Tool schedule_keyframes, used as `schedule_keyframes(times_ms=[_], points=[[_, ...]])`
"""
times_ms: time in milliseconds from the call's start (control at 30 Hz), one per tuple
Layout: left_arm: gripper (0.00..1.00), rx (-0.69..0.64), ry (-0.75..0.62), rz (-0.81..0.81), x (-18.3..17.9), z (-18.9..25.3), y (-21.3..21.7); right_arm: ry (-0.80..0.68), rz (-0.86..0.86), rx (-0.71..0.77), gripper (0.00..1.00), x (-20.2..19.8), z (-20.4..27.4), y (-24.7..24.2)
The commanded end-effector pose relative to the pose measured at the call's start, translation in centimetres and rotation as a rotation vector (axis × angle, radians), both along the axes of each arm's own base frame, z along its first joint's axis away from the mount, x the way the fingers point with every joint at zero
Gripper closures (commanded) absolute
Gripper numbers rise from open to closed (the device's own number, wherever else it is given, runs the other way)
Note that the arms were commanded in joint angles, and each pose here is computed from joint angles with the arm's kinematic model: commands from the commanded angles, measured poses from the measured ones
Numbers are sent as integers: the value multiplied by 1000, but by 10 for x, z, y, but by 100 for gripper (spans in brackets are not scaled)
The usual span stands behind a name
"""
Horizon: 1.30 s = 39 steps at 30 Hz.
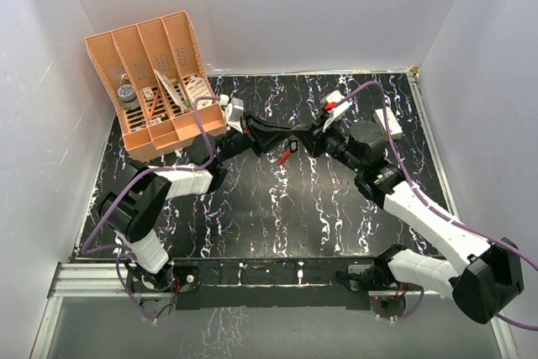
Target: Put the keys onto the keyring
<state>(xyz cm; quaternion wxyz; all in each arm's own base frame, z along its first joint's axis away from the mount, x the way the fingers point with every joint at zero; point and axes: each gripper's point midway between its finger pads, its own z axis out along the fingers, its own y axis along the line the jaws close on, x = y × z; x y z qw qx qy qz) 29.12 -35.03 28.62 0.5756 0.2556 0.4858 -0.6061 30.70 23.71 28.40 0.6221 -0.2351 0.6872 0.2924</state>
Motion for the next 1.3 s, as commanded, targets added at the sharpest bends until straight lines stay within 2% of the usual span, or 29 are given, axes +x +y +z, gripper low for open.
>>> schedule_keyframes(times_ms=[0,400,733,900,1000,1233,1267], points=[[89,-8,-127,-94,-20,37,-5,-60,6,-70,100,4,14,-3],[86,254,5,-108,-1,-7,-20,-65,18,-148,100,2,6,-7],[87,361,48,-87,9,-25,-22,-66,47,-155,100,-1,5,-3],[93,385,53,-77,12,-29,-22,-62,56,-156,100,-1,4,-2],[100,395,59,-77,13,-32,-23,-59,62,-158,100,-1,3,-1],[100,325,28,-46,13,-21,-20,-47,44,-154,100,1,1,-2],[100,308,30,-41,13,-19,-20,-44,36,-152,96,2,1,-3]])
